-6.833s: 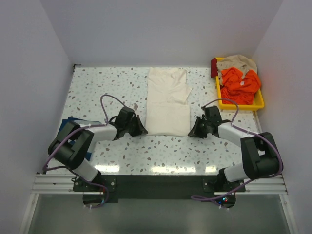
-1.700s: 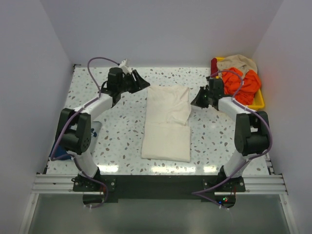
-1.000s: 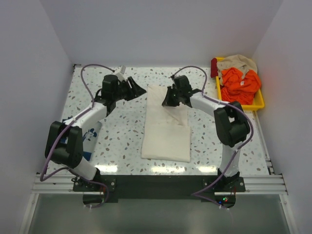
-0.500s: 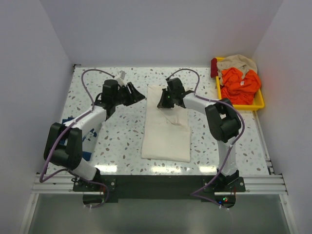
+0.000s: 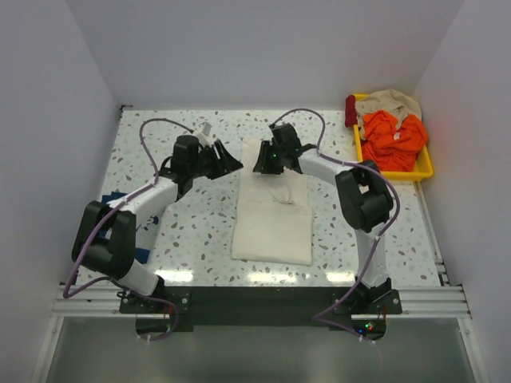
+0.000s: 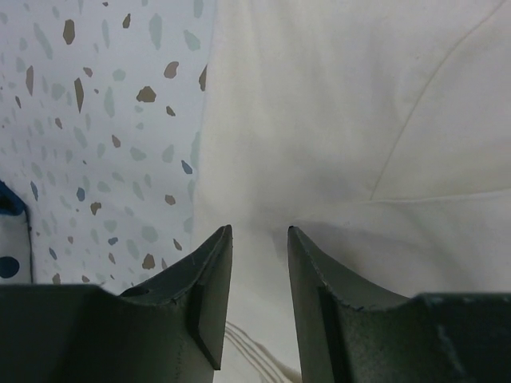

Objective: Fold and stack the t-shirts
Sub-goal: Fold the tshirt

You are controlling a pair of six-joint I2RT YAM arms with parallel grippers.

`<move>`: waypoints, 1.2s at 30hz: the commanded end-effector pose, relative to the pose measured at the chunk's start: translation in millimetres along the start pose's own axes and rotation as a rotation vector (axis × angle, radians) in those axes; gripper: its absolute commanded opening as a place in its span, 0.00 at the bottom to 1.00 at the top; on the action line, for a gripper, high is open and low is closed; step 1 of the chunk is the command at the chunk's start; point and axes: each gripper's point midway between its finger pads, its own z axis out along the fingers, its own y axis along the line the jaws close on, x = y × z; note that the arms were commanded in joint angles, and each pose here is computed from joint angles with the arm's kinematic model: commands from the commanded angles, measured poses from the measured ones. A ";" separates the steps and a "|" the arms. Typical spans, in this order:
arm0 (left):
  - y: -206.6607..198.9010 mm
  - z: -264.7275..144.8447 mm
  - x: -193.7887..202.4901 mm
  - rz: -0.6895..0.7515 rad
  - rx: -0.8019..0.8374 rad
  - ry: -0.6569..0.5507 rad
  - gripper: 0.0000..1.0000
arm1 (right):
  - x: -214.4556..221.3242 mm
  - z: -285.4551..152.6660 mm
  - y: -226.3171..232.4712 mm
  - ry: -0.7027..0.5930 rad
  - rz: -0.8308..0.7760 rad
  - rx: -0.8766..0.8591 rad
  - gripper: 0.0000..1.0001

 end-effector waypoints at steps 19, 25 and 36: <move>-45.9 45.4 59.2 -0.009 0.148 0.118 0.52 | 27.5 -109.7 -55.3 -0.049 0.089 0.017 0.15; -55.9 79.3 54.0 -0.018 0.208 0.131 0.51 | 48.7 -99.9 -62.3 0.000 0.107 0.001 0.10; -63.1 129.9 52.4 -0.032 0.282 0.159 0.50 | 83.2 -86.9 -84.8 0.062 0.136 0.039 0.09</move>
